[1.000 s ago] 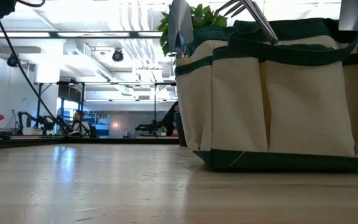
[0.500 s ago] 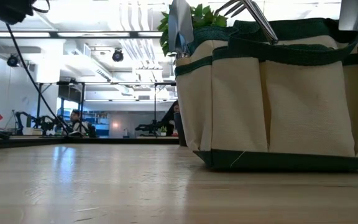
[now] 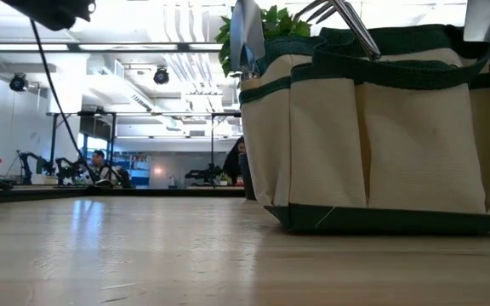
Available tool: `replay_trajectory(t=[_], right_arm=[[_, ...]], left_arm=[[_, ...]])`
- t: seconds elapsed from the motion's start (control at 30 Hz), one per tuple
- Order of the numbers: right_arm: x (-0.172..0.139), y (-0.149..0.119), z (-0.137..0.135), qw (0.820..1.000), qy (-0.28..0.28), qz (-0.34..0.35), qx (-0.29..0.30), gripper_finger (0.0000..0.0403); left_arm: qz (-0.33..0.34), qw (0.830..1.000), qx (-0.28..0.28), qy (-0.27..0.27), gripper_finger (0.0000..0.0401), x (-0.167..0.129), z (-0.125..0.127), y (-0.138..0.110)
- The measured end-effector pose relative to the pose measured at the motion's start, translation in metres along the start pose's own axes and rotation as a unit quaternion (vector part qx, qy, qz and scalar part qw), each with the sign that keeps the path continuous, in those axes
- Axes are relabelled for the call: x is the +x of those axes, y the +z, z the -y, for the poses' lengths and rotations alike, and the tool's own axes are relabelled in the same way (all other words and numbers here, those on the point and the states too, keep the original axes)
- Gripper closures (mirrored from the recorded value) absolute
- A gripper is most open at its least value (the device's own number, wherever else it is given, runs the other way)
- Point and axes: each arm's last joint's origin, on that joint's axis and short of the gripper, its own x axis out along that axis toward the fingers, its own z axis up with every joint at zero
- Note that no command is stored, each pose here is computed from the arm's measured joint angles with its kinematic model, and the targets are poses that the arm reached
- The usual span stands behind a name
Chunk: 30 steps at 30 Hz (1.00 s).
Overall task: Pick & Place Garden tools in Gardening bag
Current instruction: Put the brown trowel into the green gardening bag
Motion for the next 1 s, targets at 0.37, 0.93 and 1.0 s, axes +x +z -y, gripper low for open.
replay_trajectory(t=[0.37,0.93,1.0], right_arm=[[0.007,0.008,-0.016,0.996,-0.01,0.089,-0.005,0.0329],[-0.001,-0.033,0.019,0.944,-0.073,-0.316,0.051,0.0333],[-0.005,-0.044,0.02,0.941,-0.081,-0.324,0.057,0.0334]], left_arm=[[-0.023,0.999,-0.03,0.035,0.0336,0.027,-0.028,-0.021],[-0.041,0.997,-0.063,-0.002,0.0336,0.019,-0.024,-0.027],[-0.041,0.997,-0.06,-0.001,0.0336,0.017,-0.024,-0.027]])
